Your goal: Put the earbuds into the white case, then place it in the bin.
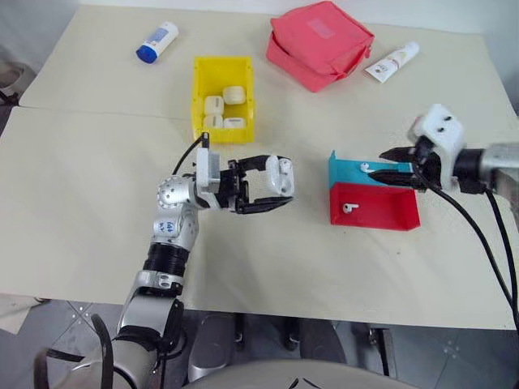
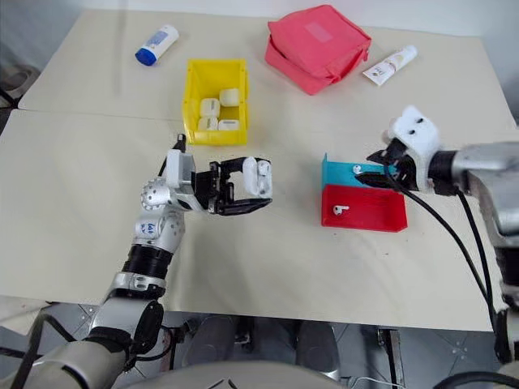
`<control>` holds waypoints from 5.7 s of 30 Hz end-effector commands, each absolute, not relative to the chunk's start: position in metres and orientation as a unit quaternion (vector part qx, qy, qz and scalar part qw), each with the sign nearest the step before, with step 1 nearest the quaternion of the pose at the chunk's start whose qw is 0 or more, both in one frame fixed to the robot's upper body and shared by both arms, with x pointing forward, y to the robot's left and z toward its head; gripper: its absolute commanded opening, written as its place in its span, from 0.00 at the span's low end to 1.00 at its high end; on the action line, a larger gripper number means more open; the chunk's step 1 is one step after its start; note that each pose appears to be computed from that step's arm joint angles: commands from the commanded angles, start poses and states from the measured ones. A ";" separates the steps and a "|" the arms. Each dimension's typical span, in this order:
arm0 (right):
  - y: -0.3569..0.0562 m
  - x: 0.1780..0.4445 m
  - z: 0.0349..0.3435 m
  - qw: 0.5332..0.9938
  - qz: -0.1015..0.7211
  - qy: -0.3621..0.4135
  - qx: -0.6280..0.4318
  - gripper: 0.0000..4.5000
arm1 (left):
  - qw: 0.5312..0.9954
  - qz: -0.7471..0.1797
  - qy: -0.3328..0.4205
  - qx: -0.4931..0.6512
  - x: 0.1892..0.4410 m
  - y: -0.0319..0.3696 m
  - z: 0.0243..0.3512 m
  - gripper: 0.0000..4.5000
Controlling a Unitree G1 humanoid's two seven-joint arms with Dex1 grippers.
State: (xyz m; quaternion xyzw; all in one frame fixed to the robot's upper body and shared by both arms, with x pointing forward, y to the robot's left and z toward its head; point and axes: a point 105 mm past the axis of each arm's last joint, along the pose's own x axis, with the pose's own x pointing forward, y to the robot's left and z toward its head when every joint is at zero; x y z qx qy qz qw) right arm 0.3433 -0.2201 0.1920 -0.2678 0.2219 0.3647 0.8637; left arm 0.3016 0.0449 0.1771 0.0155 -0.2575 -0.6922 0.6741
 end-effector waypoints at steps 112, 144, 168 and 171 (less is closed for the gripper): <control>-0.087 0.242 0.199 0.821 0.569 0.014 0.041 0.10 | 0.635 -0.719 -0.283 -0.003 0.294 0.049 0.224 0.62; -0.078 0.237 0.222 0.795 0.605 -0.019 -0.044 0.48 | 0.641 -0.727 -0.244 0.034 0.296 0.049 0.197 0.62; -0.067 0.256 0.271 0.818 0.553 -0.024 -0.157 0.14 | 0.669 -0.703 -0.160 0.183 0.320 0.045 0.180 0.62; -0.058 0.260 0.257 0.812 0.549 0.018 -0.198 0.01 | 0.670 -0.692 -0.154 0.222 0.326 0.041 0.182 0.62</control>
